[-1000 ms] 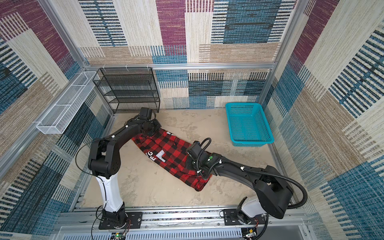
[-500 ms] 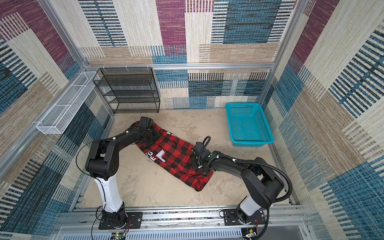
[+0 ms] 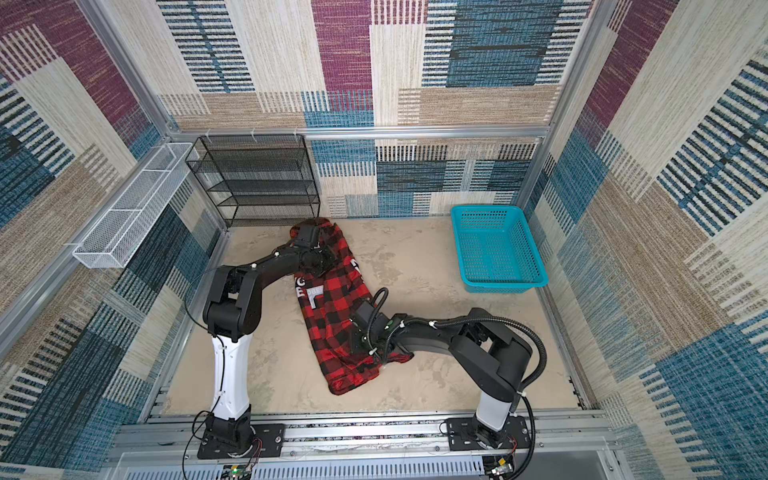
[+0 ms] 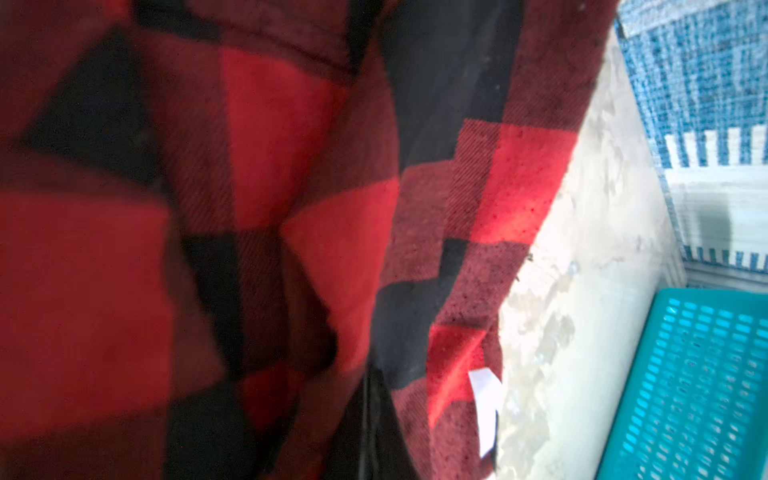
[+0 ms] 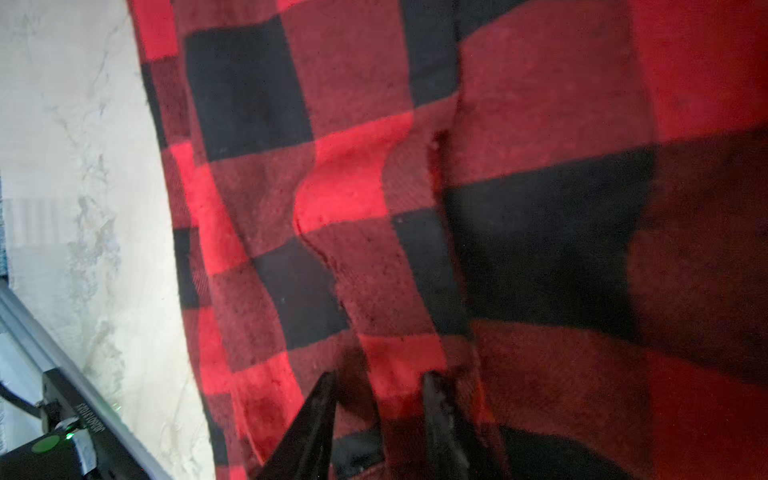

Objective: Fold and stack the long sleeve shirts

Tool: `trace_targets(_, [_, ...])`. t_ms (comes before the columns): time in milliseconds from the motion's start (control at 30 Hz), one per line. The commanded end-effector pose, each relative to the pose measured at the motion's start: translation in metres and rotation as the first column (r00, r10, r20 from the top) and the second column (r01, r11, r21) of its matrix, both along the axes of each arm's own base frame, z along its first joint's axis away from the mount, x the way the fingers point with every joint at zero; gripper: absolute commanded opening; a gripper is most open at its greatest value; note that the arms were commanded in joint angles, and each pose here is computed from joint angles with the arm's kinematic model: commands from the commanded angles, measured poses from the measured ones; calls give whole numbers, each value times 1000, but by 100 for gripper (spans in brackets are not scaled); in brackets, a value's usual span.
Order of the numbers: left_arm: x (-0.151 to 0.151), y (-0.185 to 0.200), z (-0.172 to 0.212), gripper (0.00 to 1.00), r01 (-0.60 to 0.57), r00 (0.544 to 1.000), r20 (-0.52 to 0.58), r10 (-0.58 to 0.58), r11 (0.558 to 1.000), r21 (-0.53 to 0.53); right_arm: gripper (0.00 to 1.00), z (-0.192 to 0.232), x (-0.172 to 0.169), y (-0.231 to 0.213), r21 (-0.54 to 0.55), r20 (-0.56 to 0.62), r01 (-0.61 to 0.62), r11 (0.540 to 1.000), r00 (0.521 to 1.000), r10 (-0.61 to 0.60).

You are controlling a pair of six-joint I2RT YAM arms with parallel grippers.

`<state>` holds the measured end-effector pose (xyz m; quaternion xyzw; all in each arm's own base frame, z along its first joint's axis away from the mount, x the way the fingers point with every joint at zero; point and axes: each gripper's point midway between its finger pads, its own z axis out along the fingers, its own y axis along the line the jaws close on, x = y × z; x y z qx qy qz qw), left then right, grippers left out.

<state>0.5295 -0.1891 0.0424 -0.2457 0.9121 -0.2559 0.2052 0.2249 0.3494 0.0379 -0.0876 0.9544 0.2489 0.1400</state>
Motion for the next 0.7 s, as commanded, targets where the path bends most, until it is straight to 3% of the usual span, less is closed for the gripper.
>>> trace_targets(0, [-9, 1, 20, 0, 52, 999, 12, -52, 998, 19, 40, 10, -8, 7, 20, -38, -5, 1000, 999, 6])
trace_targets(133, [-27, 6, 51, 0, 100, 994, 27, -101, 994, 46, 45, 42, -6, 11, 80, 16, -23, 996, 1000, 22])
trace_targets(300, [-61, 22, 76, 0, 96, 993, 60, -101, 992, 81, 49, 63, 15, -4, 24, 133, -26, 999, 991, 23])
trace_targets(467, [-74, 15, 69, 0, 92, 992, 89, -92, 996, 3, 47, 50, 32, -1, 44, 138, -49, 998, 990, 42])
trace_targets(667, [-74, 5, 27, 0, 66, 997, 36, -64, 997, -50, 44, 26, 17, 13, 115, 48, -70, 991, 997, 65])
